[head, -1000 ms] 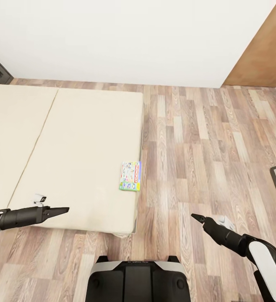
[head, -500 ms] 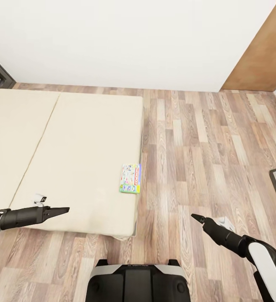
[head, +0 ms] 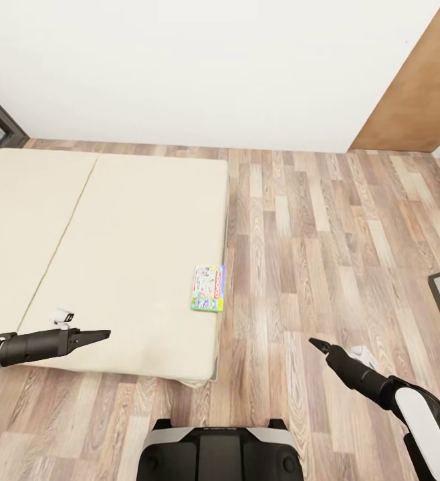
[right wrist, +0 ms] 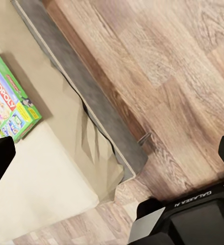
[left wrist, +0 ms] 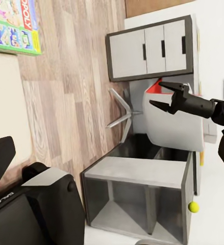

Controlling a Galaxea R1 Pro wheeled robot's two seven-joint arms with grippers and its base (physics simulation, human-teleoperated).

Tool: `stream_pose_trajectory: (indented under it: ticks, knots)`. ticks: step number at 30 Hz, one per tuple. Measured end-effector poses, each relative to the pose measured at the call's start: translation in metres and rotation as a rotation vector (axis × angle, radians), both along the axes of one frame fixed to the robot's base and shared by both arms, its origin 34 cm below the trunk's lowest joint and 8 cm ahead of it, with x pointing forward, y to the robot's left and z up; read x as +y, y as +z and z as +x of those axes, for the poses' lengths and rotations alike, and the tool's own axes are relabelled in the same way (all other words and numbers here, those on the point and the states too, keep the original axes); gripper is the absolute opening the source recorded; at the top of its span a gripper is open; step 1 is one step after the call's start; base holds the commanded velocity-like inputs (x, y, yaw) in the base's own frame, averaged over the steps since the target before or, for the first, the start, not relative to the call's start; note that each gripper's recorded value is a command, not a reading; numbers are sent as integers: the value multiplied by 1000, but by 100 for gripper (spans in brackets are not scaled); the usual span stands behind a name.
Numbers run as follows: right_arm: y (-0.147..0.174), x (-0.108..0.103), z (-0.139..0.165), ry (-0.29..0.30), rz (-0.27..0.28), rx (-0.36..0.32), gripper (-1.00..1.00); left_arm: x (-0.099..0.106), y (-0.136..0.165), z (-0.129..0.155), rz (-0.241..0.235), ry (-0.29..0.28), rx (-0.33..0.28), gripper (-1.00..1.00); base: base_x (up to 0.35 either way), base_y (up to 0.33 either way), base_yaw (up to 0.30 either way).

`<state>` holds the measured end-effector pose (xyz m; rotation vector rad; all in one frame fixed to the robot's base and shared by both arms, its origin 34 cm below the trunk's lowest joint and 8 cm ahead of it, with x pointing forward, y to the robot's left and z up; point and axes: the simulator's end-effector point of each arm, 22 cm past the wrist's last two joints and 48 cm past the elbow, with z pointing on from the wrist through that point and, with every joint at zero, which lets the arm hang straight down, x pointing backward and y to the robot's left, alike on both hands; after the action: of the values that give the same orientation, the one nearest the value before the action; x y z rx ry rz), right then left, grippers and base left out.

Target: Put all the toys in the child's room - the three board games (two on the bed and one on the table), the two jigsaw puzzles on the table, and the tennis ball on the table - inside the toy box on the table in the child's room.

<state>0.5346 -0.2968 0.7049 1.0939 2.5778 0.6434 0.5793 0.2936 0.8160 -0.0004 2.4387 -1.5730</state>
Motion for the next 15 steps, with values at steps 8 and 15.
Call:
stream_pose_trajectory:
  ticks: [8,15]
  knots:
    - [5,-1,4,-3,-4,-13,100,0,6,3,1,0,-15,100,0,0,0]
    - [9,-2,6,-3,-6,-23,100,-1,12,5,-1,-1,-26,100,0,0,0]
